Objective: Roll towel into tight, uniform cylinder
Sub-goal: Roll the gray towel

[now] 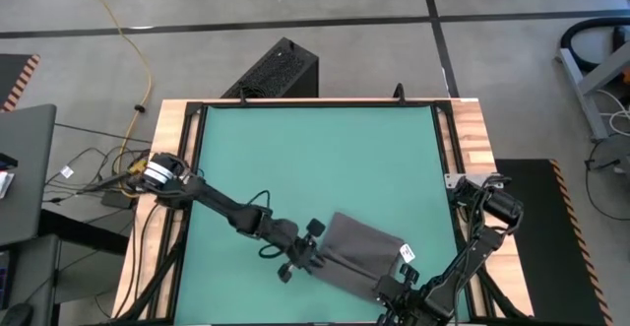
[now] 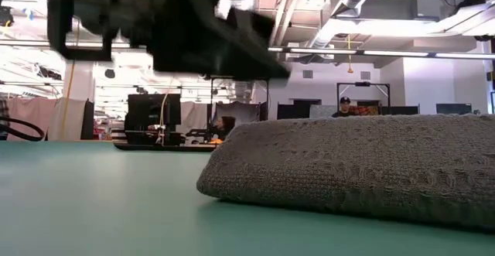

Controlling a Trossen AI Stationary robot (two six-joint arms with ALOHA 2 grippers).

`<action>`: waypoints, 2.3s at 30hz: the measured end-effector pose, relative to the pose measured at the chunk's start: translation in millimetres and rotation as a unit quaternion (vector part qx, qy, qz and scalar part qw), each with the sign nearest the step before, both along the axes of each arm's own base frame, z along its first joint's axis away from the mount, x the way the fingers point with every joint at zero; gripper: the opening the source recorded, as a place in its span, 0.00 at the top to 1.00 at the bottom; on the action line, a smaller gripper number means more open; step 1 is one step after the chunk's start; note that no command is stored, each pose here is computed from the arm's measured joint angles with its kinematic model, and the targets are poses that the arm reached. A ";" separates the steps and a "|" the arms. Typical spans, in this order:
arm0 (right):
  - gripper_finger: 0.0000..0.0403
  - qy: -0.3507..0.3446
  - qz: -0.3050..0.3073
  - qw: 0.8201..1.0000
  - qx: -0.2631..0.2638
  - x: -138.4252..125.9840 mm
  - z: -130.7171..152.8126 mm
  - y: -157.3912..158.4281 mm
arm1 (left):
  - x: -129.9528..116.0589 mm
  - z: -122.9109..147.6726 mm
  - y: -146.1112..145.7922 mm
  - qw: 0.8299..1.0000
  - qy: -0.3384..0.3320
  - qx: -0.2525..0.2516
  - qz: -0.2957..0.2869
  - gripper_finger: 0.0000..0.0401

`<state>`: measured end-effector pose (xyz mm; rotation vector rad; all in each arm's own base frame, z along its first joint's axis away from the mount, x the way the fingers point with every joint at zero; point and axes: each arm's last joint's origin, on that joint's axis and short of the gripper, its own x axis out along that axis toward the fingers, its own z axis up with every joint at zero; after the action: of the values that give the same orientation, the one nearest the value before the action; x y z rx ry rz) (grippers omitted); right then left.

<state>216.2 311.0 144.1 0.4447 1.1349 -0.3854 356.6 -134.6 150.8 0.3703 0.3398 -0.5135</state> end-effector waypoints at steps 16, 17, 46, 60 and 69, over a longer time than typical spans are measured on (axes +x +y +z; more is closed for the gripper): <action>0.94 0.000 0.004 1.000 -0.002 1.0 0.1 -0.6 | 6.9 -8.2 2.2 0.999 -0.019 -0.026 -0.008 1.00; 0.94 0.000 0.004 1.000 -0.002 1.0 0.1 -0.6 | 6.7 -7.6 1.1 0.999 -0.022 -0.027 -0.016 1.00; 0.71 0.056 0.042 0.997 -0.012 -25.2 30.8 22.8 | 45.8 -46.0 9.4 0.994 0.089 -0.002 0.055 1.00; 0.67 -0.071 0.081 0.989 -0.105 -29.0 98.9 34.8 | 46.1 -46.0 10.6 0.994 0.088 -0.003 0.056 1.00; 0.97 -0.001 0.043 0.986 -0.161 -20.0 60.9 6.0 | 46.0 -46.4 10.7 0.994 0.089 -0.002 0.057 1.00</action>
<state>196.2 317.0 205.0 0.1107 1.0615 -0.4824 402.5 -123.9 104.4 0.2995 0.5283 -0.4367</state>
